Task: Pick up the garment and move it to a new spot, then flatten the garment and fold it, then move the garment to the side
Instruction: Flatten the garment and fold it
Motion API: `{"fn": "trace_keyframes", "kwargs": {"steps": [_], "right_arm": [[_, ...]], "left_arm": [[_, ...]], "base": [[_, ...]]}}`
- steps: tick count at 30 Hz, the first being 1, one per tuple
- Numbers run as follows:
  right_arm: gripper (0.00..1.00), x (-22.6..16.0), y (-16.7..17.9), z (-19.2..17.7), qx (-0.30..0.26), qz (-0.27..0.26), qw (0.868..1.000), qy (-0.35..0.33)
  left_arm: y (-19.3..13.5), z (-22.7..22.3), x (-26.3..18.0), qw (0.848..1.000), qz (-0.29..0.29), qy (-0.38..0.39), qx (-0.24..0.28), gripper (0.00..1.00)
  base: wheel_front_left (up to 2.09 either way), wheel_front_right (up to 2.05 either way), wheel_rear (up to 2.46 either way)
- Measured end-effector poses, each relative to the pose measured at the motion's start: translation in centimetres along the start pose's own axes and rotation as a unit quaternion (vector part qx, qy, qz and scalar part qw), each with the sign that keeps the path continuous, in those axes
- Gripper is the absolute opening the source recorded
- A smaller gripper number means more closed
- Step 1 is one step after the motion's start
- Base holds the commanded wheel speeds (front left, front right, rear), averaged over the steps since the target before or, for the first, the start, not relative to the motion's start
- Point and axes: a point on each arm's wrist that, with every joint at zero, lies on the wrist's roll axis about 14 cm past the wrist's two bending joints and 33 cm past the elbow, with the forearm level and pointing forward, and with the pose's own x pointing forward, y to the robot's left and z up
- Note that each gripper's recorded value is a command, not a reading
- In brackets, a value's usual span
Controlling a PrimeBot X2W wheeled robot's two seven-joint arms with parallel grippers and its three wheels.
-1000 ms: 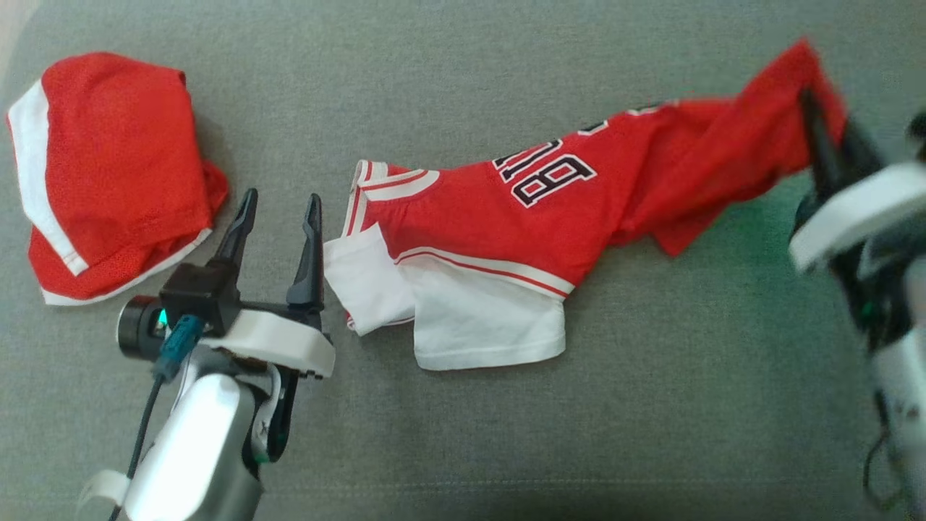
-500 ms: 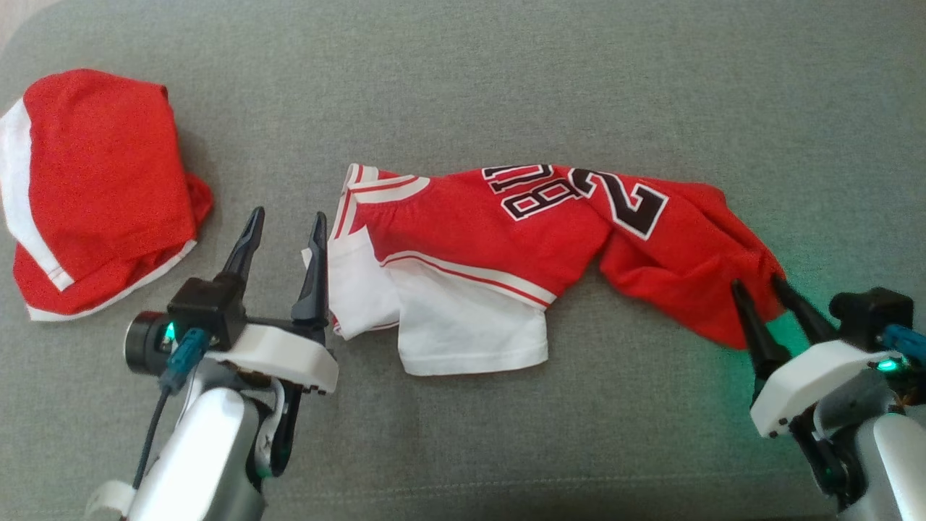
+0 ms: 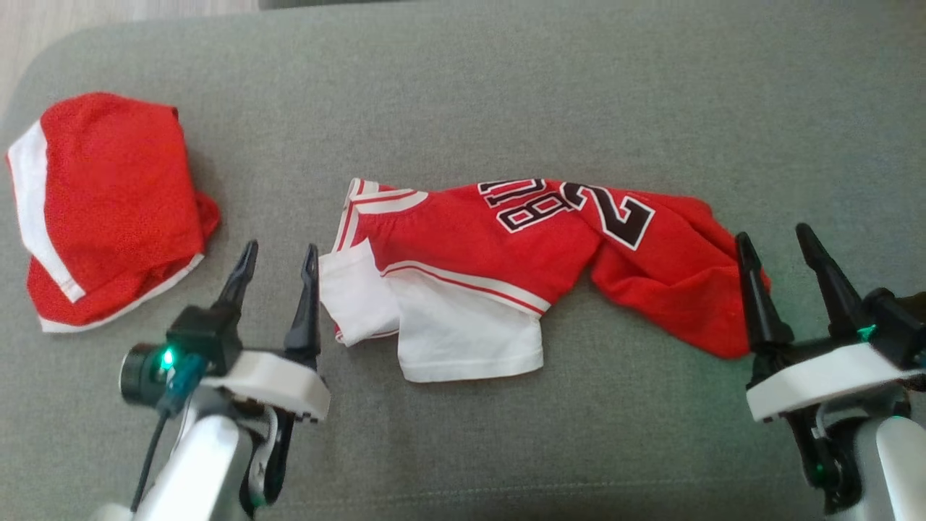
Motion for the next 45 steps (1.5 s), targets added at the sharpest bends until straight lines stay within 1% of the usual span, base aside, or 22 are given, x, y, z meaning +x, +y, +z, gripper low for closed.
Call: {"fn": "trace_keyframes", "kwargs": {"steps": [4,7,12,22,26,31,35,37,40,45], "right_arm": [[1.0,-0.4,0.7,1.8,-0.004,0.009,1.0,-0.028],[1.0,-0.5,1.1,2.4,0.0,0.011,0.999,-0.037],[1.0,-0.5,1.6,2.3,0.008,0.015,0.999,-0.038],[1.0,-0.4,1.6,1.5,0.011,0.015,1.0,-0.022],[1.0,-0.3,1.0,-0.4,0.022,0.008,1.0,0.016],[1.0,0.1,-1.4,-3.4,0.007,-0.004,0.996,0.086],[1.0,2.4,-2.6,-3.3,0.001,0.001,0.994,0.106],[1.0,3.6,-2.9,-3.8,-0.007,0.011,0.992,0.129],[1.0,4.3,-3.2,-5.9,-0.019,0.023,0.982,0.187],[1.0,3.5,-2.5,-9.8,-0.024,0.052,0.958,0.282]], "left_arm": [[0.0,0.0,-1.0,1.0,0.003,0.003,-0.001,1.0],[0.0,0.5,-1.4,1.0,0.004,-0.004,-0.001,1.0],[0.4,0.9,-1.5,1.0,0.009,-0.007,0.004,1.0],[0.6,0.7,-2.1,1.0,0.014,-0.003,0.004,1.0],[0.5,0.7,-2.1,1.0,0.013,-0.003,0.002,1.0],[0.4,0.0,-1.7,1.0,0.01,0.007,0.0,1.0],[0.1,0.1,-0.3,1.0,0.002,0.002,-0.003,1.0],[0.0,0.1,0.4,1.0,0.002,0.0,-0.006,1.0],[0.0,-0.2,1.0,1.0,0.0,0.002,-0.008,1.0],[0.4,-1.2,1.3,1.0,0.004,0.015,-0.009,1.0]], "base": [[0.0,0.0,0.0],[0.0,0.0,0.0],[0.0,0.0,0.0],[0.0,0.0,0.0],[0.0,0.0,0.0],[0.0,0.0,0.0],[0.0,0.0,0.0],[0.0,0.0,0.0],[0.0,0.0,0.0],[0.0,0.0,0.0]]}}
